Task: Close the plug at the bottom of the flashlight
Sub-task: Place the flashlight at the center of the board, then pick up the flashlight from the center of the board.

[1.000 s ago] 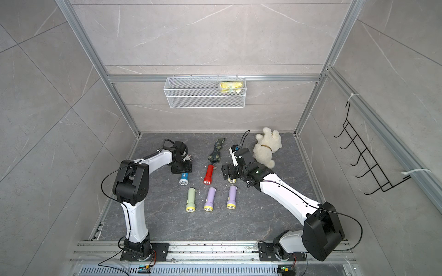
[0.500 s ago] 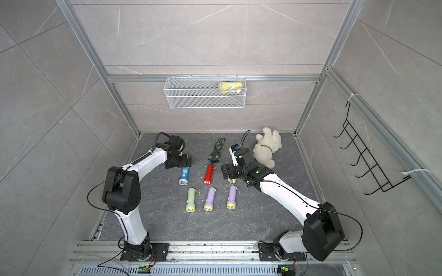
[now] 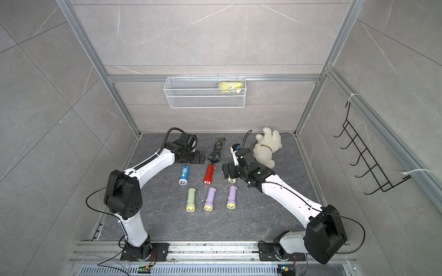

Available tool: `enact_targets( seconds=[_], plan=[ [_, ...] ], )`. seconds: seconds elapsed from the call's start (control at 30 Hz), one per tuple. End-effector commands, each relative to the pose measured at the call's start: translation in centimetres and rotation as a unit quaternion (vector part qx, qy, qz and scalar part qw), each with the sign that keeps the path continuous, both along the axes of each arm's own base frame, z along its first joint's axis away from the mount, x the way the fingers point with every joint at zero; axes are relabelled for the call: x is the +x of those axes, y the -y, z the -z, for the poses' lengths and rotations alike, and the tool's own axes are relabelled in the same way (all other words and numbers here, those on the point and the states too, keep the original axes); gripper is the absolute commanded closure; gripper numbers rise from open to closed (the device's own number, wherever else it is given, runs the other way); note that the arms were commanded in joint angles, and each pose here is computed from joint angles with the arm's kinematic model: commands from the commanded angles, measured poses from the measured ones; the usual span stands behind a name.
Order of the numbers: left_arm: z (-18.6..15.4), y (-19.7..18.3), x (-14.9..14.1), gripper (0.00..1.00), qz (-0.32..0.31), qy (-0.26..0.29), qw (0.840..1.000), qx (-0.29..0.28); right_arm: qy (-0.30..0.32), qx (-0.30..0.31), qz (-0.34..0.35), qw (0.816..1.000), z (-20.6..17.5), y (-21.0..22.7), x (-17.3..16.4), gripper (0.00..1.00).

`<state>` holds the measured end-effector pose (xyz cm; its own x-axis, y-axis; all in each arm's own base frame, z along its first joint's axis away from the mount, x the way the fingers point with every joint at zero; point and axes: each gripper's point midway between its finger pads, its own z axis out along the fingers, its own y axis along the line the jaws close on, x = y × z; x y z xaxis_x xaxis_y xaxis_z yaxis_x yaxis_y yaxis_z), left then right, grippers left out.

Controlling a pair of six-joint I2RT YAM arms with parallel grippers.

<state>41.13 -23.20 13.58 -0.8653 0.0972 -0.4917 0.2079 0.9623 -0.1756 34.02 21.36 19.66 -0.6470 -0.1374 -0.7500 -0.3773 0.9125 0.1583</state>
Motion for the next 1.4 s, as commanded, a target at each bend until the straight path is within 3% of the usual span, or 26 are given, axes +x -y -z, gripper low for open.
enact_targets(
  seconds=[0.0, 0.17, 0.37, 0.53, 0.77, 0.97, 1.27, 1.37],
  plan=[
    [0.0, 1.7, -0.7, 0.0, -0.004, -0.013, 1.0, -0.007, 0.007, -0.011, 0.022, 1.0, 0.2, 1.5, -0.4, 0.0],
    [2.0, 4.0, -1.3, 0.0, -0.003, -0.042, 0.998, -0.044, -0.002, -0.009, 0.033, 0.999, 1.2, 2.4, -0.7, 0.0],
    [4.6, 4.9, -2.0, 0.0, 0.016, -0.062, 0.996, 0.069, -0.008, -0.013, 0.037, 0.999, 2.0, 2.9, -0.9, 0.0],
    [6.4, 5.8, -2.1, 0.01, 0.024, -0.08, 0.993, 0.085, -0.013, -0.016, 0.041, 0.999, 2.6, 3.3, -1.0, 0.0],
    [8.3, 5.7, -2.3, 0.14, 0.016, -0.097, 0.991, 0.096, -0.017, -0.019, 0.046, 0.999, 3.1, 3.8, -1.1, 0.0],
    [10.0, 5.2, -2.5, 0.19, 0.013, -0.112, 0.987, 0.116, -0.019, -0.013, 0.046, 0.999, 3.2, 3.8, -1.0, 0.0],
    [12.0, 5.2, -2.8, 0.37, 0.018, -0.135, 0.983, 0.127, -0.021, -0.014, 0.049, 0.998, 3.3, 3.9, -1.0, 0.0],
    [12.4, 5.3, -2.9, 0.47, 0.019, -0.14, 0.982, 0.127, -0.021, -0.015, 0.05, 0.998, 3.3, 4.0, -1.0, 0.0]
  ],
)
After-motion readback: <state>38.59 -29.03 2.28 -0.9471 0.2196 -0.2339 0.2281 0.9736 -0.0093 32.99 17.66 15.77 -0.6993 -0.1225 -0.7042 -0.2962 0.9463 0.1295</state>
